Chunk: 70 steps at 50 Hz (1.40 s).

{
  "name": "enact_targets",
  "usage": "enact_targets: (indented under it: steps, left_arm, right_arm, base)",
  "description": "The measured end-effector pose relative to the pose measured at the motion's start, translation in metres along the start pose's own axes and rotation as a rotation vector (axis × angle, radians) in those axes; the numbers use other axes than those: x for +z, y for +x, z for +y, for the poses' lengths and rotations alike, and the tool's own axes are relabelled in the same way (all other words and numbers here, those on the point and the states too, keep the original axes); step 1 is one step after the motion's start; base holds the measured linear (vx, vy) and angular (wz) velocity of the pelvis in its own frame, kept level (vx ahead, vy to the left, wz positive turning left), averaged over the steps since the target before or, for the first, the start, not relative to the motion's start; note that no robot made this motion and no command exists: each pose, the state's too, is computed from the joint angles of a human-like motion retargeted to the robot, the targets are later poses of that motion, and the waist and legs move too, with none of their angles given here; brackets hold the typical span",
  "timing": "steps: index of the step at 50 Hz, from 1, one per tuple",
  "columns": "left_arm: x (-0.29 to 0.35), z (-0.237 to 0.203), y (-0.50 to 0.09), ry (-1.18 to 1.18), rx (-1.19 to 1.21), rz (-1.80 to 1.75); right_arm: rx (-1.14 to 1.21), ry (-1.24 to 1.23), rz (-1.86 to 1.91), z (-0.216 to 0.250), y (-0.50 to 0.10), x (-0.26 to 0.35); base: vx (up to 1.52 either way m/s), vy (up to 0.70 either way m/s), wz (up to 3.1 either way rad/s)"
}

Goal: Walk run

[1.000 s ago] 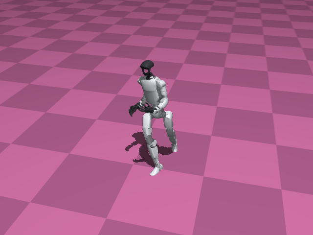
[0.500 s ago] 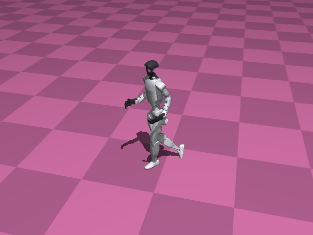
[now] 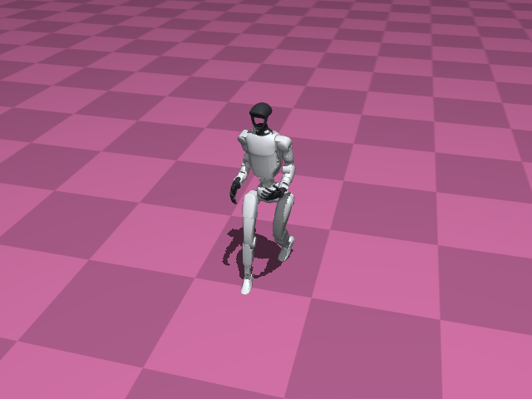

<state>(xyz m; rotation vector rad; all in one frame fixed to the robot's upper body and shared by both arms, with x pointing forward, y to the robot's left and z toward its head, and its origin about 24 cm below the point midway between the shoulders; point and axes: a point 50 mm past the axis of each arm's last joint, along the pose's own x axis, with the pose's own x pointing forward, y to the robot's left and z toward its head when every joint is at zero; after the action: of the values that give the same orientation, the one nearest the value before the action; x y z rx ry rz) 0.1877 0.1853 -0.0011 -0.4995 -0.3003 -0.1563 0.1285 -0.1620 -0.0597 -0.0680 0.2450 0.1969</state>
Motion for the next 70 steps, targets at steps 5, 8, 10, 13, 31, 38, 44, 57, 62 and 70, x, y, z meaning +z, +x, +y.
enact_targets:
  steps: [5, 8, 10, 13, 31, 38, 44, 57, 62, 70]
  left_arm:
    - [-0.038, -0.003, -0.043, -0.116, 0.133, 0.139]
    - [-0.044, 0.001, -0.068, -0.164, 0.213, 0.183]
    - [-0.042, 0.007, -0.08, -0.163, 0.231, 0.213]
    - [-0.035, 0.017, -0.087, -0.116, 0.219, 0.241]
    - [-0.053, -0.026, -0.004, -0.258, 0.123, 0.093]
    - [-0.039, -0.054, 0.045, -0.173, -0.158, 0.055]
    - [-0.028, -0.05, 0.062, -0.021, -0.308, 0.078]
    - [-0.05, -0.002, -0.042, 0.039, -0.032, 0.333]
    - [-0.053, 0.001, -0.066, 0.013, 0.067, 0.353]
    - [-0.035, 0.011, -0.075, 0.024, 0.176, 0.268]
  right_arm:
    - [-0.075, 0.079, -0.112, -0.011, 0.027, 0.02]
    - [-0.087, 0.11, -0.219, -0.016, 0.04, 0.041]
    - [-0.073, 0.093, -0.285, -0.021, 0.045, 0.055]
    - [-0.043, 0.034, -0.356, -0.028, 0.05, 0.073]
    - [0.128, 0.016, -0.065, -0.012, 0.023, 0.011]
    - [-0.01, 0.035, 0.031, -0.021, -0.013, -0.012]
    - [-0.061, 0.064, 0.046, -0.016, -0.024, -0.016]
    - [-0.028, -0.159, -0.076, -0.03, 0.017, 0.017]
    - [-0.122, -0.018, -0.196, -0.028, 0.035, 0.037]
    - [-0.122, 0.0, -0.373, -0.034, 0.051, 0.077]
  base:
    - [0.63, -0.03, 1.95]
    - [0.5, 0.0, 1.12]
    - [0.46, 0.0, 0.96]
    - [0.39, -0.02, 1.29]
    - [0.74, -0.01, 1.59]
    - [0.59, 0.21, 3.43]
    - [0.69, -0.05, 3.54]
    - [0.88, -0.1, 1.75]
    - [0.73, -0.23, 1.36]
    - [0.82, -0.21, 0.45]
